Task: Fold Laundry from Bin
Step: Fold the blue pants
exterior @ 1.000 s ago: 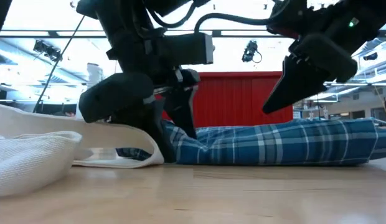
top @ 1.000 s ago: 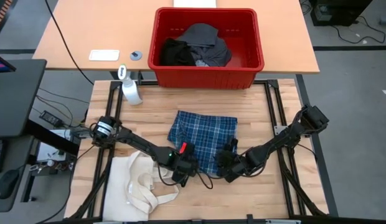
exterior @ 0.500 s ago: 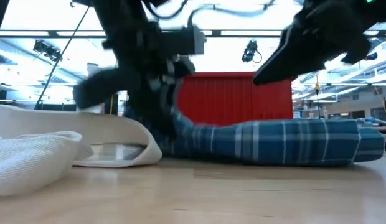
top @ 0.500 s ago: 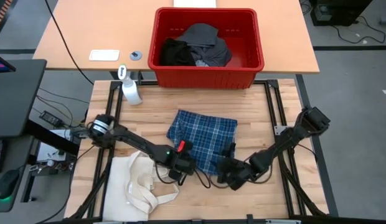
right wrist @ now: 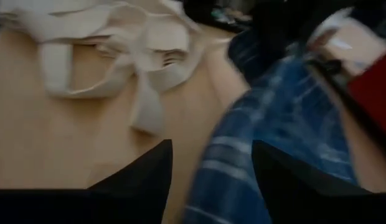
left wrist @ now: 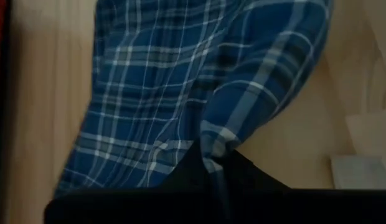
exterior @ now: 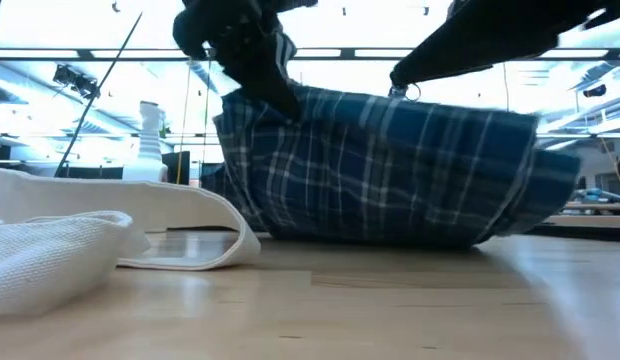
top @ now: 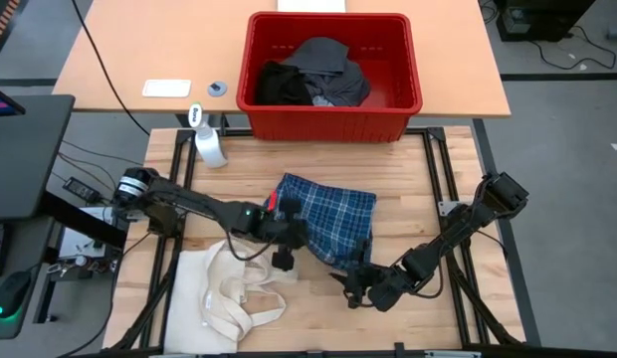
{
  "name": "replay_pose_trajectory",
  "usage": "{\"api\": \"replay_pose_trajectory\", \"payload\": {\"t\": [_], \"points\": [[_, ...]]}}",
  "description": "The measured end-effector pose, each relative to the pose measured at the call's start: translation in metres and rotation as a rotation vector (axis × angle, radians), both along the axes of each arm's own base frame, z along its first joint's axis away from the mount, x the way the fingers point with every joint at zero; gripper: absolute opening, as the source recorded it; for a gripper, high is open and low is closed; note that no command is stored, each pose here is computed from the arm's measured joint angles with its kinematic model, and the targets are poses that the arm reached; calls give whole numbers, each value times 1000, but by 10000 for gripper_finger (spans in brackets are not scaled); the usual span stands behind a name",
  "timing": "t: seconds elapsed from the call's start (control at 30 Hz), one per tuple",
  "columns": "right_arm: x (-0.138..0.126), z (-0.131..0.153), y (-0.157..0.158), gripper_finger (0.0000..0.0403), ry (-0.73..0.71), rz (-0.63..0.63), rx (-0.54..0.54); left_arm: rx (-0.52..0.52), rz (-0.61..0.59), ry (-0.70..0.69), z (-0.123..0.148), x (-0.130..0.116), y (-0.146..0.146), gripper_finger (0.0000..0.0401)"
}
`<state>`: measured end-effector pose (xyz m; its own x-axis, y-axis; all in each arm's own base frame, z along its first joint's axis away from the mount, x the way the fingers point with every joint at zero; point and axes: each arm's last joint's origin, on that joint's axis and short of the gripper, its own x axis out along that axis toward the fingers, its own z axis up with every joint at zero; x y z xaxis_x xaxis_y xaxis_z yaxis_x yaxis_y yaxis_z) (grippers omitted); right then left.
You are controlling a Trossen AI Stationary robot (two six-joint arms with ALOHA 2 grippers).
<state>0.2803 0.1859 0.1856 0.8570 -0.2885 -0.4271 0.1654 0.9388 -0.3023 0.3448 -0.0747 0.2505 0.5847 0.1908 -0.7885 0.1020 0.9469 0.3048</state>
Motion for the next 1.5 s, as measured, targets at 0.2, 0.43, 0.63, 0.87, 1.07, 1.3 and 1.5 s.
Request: {"api": "replay_pose_trajectory", "payload": {"t": [0.2, 0.43, 0.63, 0.87, 1.07, 1.3, 1.5], "points": [[5, 4, 1, 255, -30, -59, -90, -44, 21, 16, -4, 4, 11, 10], [26, -22, 27, 258, -45, -172, -261, -64, 77, -7, 0, 5, 24, 10], [33, -49, 43, 259, -41, -278, -444, -72, 95, -12, 2, 5, 27, 10], [28, -61, 25, 271, 31, -324, -388, -122, 98, -81, 24, -7, 27, 9], [8, -66, 7, 281, 67, -421, -383, -168, 69, -74, 33, -16, 24, 9], [-12, -62, -3, 275, 86, -488, -385, -225, 6, -18, 31, -19, 19, 9], [-13, -60, -3, 306, 181, -428, -495, -272, -75, 1, 30, -20, 13, 9]]}}
